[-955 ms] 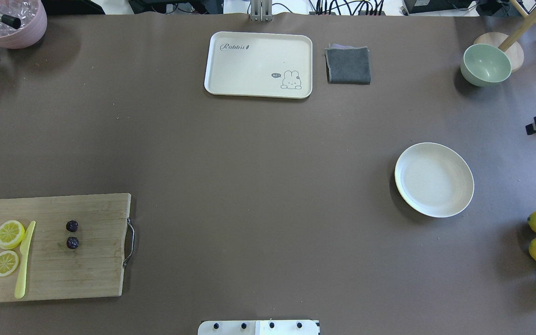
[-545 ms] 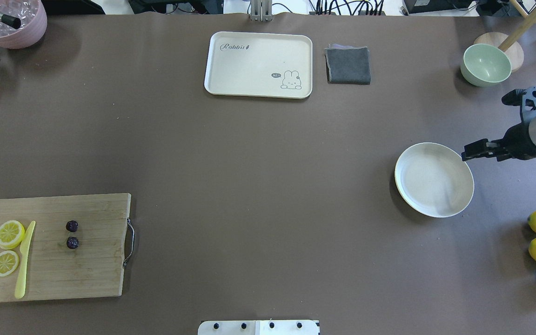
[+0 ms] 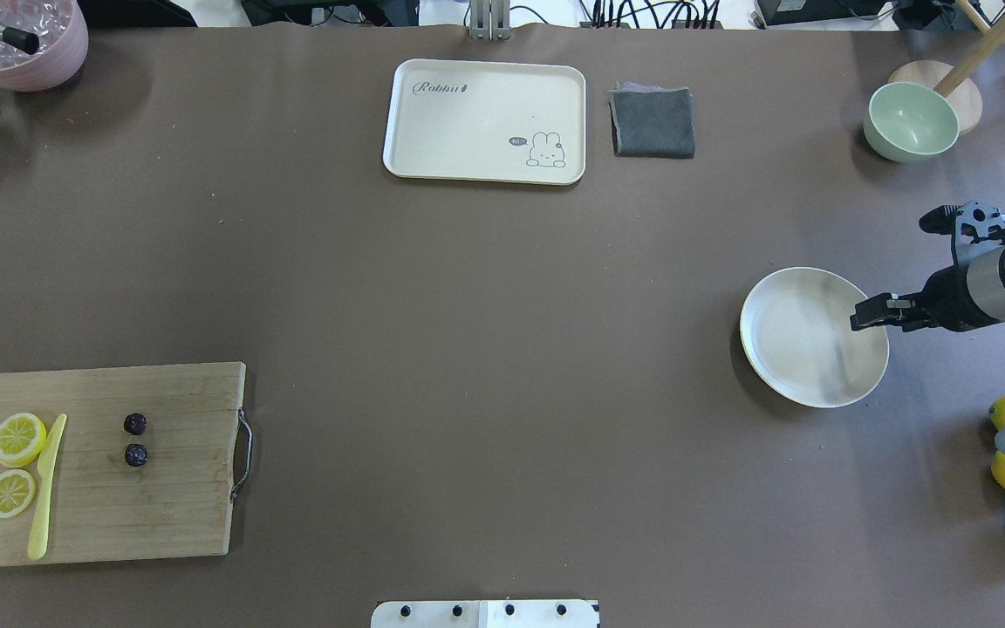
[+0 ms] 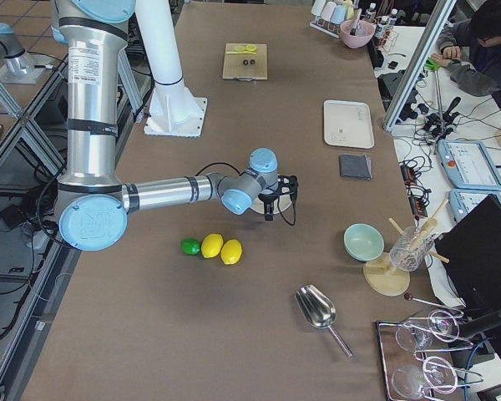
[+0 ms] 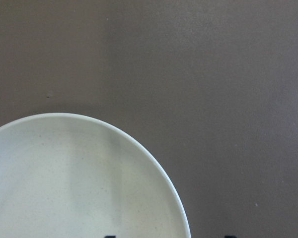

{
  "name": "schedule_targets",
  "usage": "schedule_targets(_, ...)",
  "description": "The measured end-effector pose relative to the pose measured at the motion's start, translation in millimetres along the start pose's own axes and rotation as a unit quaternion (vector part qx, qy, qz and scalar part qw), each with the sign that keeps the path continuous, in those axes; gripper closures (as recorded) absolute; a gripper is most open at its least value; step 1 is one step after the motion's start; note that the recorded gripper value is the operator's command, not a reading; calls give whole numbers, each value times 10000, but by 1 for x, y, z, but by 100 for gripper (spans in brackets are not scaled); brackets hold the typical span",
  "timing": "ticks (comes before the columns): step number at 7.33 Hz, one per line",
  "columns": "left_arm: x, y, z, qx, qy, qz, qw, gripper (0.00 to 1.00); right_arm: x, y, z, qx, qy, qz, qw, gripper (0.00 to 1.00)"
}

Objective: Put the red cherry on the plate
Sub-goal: 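Reach the right gripper to the white plate and grip its rim, then slide the white plate with the right gripper toward the table center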

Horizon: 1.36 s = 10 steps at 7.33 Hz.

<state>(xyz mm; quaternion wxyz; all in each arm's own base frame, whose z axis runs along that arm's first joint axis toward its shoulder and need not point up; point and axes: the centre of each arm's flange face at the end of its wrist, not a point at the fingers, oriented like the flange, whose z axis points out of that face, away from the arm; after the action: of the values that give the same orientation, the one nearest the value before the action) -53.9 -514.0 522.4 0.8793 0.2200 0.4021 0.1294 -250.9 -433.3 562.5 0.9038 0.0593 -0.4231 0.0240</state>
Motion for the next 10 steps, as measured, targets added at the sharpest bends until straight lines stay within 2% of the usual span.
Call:
schedule_targets(2, 1, 1, 0, 2, 5, 3, 10000, 2, 1, 11, 5, -72, 6, -56, 10000, 61)
schedule_targets(3, 1, 1, 0, 2, 7, 3, 10000, 2, 7, 20, 6, -71, -35, -118, 9999, 74)
schedule_targets(4, 1, 1, -1, 3, 7, 3, 10000, 2, 13, 28, 6, -63, -75, -157, 9998, 99)
schedule_targets(8, 2, 0, -1, 12, 13, 12, 10000, 2, 15, 32, 6, -11, -97, -168, 9998, 100)
schedule_targets(10, 2, 0, -1, 13, 14, 8, 10000, 2, -6, 29, -7, 57, -270, -184, 9994, 100)
